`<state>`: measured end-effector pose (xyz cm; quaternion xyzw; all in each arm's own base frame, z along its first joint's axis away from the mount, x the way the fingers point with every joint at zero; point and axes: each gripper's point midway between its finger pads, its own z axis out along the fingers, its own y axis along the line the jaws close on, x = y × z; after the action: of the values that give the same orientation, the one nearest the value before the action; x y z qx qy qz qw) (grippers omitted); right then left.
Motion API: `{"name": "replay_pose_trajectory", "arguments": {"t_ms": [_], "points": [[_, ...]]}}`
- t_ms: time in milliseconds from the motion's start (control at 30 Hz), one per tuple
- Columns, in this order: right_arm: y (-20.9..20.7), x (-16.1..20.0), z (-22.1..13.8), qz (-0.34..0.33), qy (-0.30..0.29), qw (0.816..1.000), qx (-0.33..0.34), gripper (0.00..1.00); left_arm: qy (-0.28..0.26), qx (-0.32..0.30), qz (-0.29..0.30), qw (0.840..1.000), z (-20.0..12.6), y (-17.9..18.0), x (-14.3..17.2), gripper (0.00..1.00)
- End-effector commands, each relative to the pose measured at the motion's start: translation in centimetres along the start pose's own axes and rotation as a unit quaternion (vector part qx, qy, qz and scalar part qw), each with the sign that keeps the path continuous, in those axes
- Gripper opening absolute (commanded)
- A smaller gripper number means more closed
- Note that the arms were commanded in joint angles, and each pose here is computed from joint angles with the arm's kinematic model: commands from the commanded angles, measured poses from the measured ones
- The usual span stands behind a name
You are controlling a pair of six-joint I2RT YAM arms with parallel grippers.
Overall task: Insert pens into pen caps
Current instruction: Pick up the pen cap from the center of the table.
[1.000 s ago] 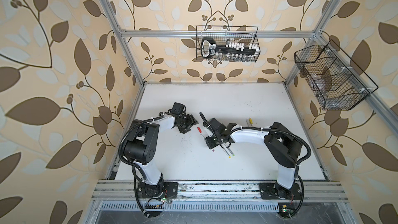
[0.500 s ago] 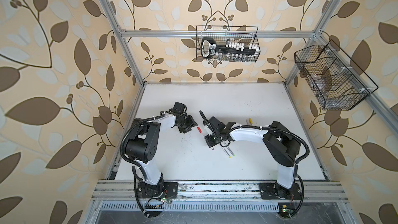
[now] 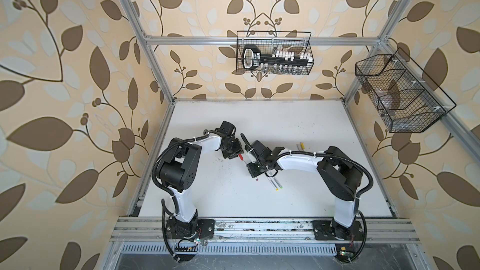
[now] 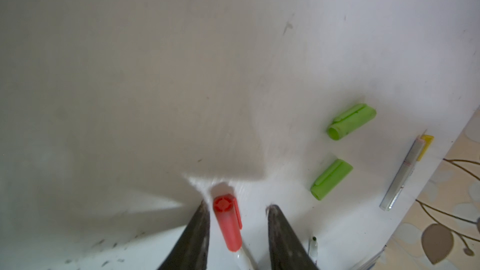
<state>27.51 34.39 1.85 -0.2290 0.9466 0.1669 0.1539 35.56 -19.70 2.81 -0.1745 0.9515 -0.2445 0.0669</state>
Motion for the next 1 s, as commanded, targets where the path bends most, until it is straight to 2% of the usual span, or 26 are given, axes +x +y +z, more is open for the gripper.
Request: {"name": "replay_pose_trajectory", "arguments": {"t_ms": [0, 200, 400, 633, 800, 967], "points": [[-1.1, 1.5, 0.4, 0.003, 0.021, 1.0, 0.022, 0.09, 0.021, -0.099, -0.011, 0.995, 1.3, 3.6, 1.8, 0.35], [-1.5, 2.1, -0.2, 0.005, 0.017, 1.0, 0.023, 0.08, 0.022, -0.159, 0.007, 0.987, 2.3, 5.0, 2.8, 0.29], [-1.7, 2.4, -1.3, 0.012, 0.003, 1.0, 0.021, 0.08, 0.031, -0.172, 0.016, 0.985, 3.1, 5.7, 3.9, 0.21], [-1.8, 2.3, -1.9, 0.013, -0.007, 1.0, 0.018, 0.08, 0.041, -0.148, 0.018, 0.988, 3.7, 5.3, 4.3, 0.09], [-1.2, 1.7, -2.5, 0.007, -0.027, 1.0, 0.006, 0.08, 0.033, -0.12, 0.014, 0.992, 3.6, 4.6, 4.4, 0.07], [-0.1, 0.6, -3.7, -0.008, -0.064, 0.998, -0.017, 0.08, -0.006, -0.054, 0.024, 0.998, 2.2, 2.8, 4.1, 0.07]]}}
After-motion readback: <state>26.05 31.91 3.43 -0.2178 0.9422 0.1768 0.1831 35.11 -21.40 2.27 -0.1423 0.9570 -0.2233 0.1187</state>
